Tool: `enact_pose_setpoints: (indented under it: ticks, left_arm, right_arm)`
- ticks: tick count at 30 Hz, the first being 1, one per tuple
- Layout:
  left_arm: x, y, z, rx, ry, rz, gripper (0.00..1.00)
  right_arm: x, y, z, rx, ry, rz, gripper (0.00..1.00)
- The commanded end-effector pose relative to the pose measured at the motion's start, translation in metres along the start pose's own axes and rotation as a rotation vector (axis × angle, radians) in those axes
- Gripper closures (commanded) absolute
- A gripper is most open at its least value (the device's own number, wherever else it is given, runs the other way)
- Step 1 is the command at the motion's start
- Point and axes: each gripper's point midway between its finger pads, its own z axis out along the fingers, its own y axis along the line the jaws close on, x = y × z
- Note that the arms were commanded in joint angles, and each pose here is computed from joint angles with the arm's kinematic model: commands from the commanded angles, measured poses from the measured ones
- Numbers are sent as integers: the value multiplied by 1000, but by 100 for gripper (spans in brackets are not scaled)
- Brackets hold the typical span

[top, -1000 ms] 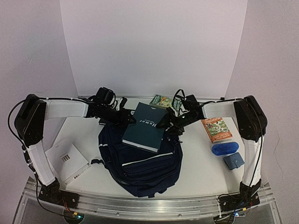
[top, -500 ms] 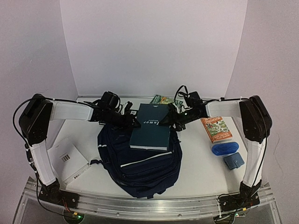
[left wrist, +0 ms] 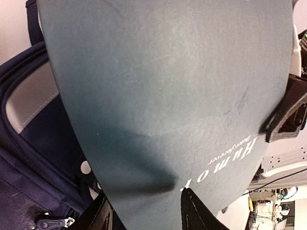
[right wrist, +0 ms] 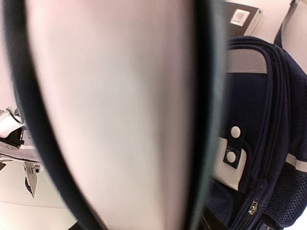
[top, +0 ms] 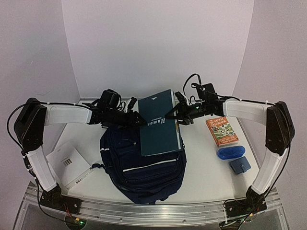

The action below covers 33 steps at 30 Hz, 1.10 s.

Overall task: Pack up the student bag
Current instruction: Pick up the book from the student bag.

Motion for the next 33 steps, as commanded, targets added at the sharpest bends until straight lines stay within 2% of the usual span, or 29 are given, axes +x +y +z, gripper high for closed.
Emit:
enact_pose_setpoints:
  ticks: [1, 5, 7, 8, 11, 14, 18, 24, 33]
  left_arm:
    - [-15, -55, -7, 119, -48, 101, 52]
    - [-12, -61, -4, 134, -41, 112, 52]
    - [-10, -64, -4, 147, -38, 113, 51]
    - [-9, -65, -4, 151, -35, 113, 51]
    - [-8, -62, -9, 111, -37, 124, 36]
    - [3, -53, -23, -10, -20, 183, 23]
    - [38, -50, -45, -134, 80, 294, 13]
    - [109, -66, -45, -151, 327, 450, 14]
    - [186, -66, -1, -168, 569, 538, 19]
  right_arm:
    - [3, 4, 0, -7, -6, -29, 50]
    - [15, -11, 4, 22, 21, -13, 46]
    - [18, -11, 4, 16, 30, -12, 47]
    - [20, -9, 3, 7, 34, -13, 52]
    - [17, 1, -4, -21, 36, -8, 65]
    - [4, 2, -28, -13, -12, 7, 77]
    - [-15, -2, -76, 42, -127, 17, 79]
    - [-6, 5, -115, 83, -197, 47, 81]
    - [24, 14, -145, 59, -191, 120, 86]
